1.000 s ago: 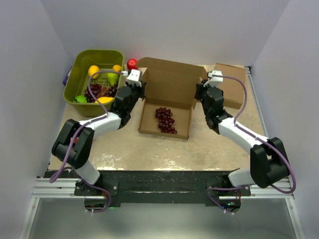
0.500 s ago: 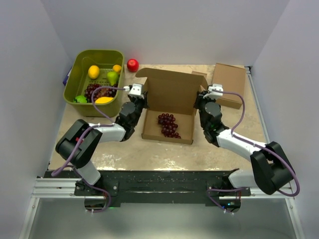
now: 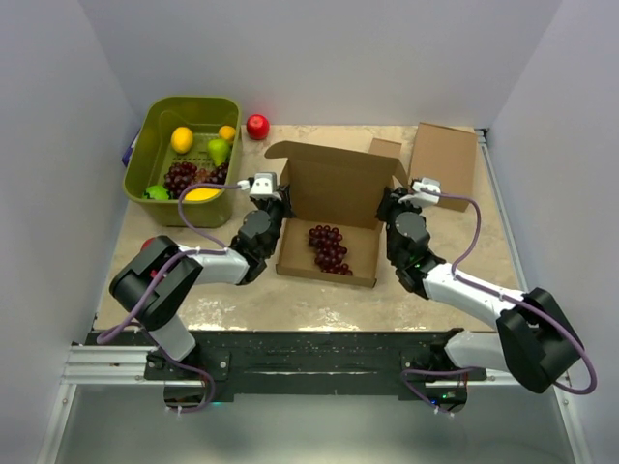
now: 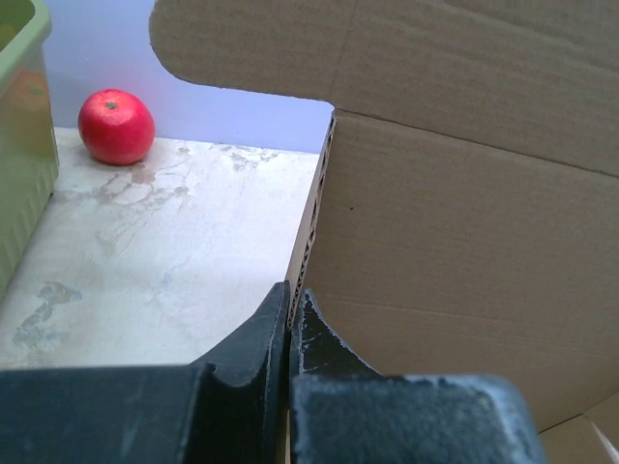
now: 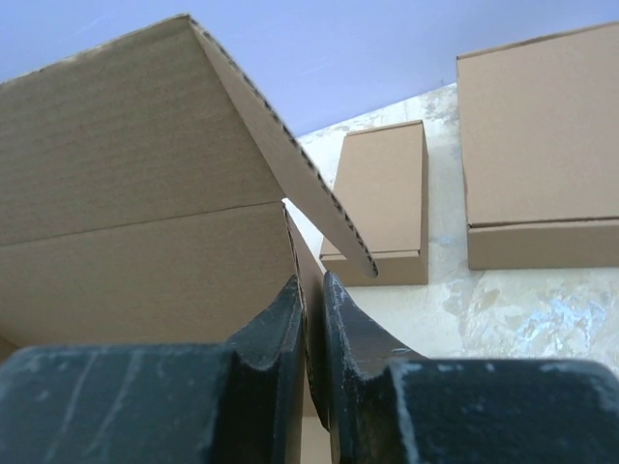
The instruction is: Fold the paper box
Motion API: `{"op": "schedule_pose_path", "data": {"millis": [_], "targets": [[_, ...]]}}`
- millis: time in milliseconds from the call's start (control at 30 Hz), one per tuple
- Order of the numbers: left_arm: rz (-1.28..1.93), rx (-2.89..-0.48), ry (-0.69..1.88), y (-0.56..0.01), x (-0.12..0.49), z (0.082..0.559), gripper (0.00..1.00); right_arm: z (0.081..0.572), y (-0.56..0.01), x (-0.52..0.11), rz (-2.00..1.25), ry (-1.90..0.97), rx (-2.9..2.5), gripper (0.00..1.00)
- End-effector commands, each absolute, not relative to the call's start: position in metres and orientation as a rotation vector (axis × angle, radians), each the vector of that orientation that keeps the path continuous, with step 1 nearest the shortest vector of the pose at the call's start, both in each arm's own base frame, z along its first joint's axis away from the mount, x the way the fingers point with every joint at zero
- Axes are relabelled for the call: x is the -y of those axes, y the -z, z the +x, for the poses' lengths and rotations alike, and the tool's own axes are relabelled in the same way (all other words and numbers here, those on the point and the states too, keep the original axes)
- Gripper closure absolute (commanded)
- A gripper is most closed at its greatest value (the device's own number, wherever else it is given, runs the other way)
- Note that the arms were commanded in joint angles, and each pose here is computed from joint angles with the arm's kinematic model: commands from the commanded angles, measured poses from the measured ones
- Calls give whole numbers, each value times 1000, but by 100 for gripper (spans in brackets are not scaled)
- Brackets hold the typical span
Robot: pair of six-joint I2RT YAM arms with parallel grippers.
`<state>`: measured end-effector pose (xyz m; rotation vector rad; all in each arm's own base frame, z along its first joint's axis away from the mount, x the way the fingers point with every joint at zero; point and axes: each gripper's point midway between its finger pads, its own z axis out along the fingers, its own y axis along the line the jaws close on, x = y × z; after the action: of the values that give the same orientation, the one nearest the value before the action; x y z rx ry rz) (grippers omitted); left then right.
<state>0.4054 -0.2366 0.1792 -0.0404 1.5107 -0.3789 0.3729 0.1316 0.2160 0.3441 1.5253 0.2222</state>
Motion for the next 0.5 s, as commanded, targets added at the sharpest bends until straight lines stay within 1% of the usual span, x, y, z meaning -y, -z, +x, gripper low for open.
{"op": "schedule_pose_path", "data": {"millis": [0,300,467], "targets": [[39,-1743,445,-104,263,366,100,353,-164,-144,347,-221,-1678,85],[53,-1822,423,-69,262,342,100,336,-143,-139,384,-203,-1736,81],[66,-1852,407,-56,260,332,100,327,-130,-136,402,-193,-1786,75]]}}
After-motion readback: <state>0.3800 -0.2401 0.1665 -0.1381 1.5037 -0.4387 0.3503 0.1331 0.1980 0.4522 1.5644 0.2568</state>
